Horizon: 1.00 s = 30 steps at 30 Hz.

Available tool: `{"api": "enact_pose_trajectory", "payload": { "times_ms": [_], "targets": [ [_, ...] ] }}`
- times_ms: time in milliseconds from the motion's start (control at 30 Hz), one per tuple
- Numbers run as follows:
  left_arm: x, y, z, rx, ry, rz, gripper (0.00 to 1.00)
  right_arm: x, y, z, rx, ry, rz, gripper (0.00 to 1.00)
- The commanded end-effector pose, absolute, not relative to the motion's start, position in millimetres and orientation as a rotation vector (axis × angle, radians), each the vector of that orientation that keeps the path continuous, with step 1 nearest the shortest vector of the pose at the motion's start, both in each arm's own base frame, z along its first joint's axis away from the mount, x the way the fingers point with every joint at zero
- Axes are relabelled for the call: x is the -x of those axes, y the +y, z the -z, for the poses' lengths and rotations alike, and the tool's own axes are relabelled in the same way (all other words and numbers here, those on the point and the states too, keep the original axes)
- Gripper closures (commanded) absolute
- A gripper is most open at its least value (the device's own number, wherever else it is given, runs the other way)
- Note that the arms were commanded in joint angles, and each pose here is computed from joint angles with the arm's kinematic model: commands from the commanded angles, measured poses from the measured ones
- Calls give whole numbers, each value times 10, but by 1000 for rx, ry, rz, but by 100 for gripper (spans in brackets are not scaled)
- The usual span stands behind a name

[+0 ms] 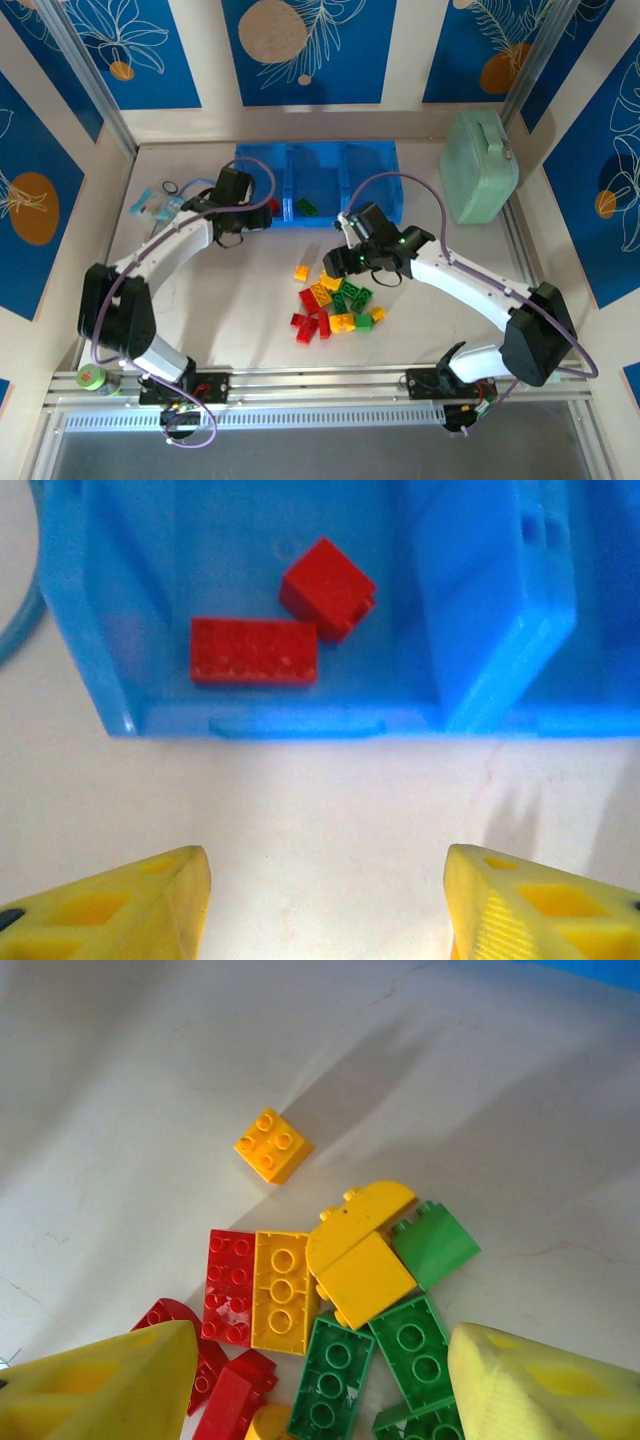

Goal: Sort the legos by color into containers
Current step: Pick up the lego from the center of the table.

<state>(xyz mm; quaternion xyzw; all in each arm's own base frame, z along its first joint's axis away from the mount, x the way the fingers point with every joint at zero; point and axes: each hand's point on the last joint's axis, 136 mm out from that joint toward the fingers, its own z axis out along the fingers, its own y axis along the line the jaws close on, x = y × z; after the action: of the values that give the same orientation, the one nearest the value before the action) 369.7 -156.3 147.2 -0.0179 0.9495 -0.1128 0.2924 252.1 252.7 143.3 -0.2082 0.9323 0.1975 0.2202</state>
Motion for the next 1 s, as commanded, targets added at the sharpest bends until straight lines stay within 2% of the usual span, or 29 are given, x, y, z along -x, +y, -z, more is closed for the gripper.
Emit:
{"api": "enact_pose_trajectory", "payload": {
  "times_ms": [0,233,433,700,967],
  "targets": [
    [-3492,-1605,-1546,25,2483,328,37,-2501,2690,-1479,661,2575,-569,31],
    [-3031,-1615,-1649,-12,2399,411,37,-2558,2924,-1330,725,2638,-547,31],
    [-2752,-1570,-1514,8,2420,432,37,-2737,2956,-1110,609,2802,-337,31],
    [-2574,-1422,-1440,19,2412,404,37,-2859,3221,-1245,548,2814,-413,30],
    [-2453,-1336,-1494,46,2370,434,37,-2825,3358,-1033,539,2894,-374,32]
  ]
}}
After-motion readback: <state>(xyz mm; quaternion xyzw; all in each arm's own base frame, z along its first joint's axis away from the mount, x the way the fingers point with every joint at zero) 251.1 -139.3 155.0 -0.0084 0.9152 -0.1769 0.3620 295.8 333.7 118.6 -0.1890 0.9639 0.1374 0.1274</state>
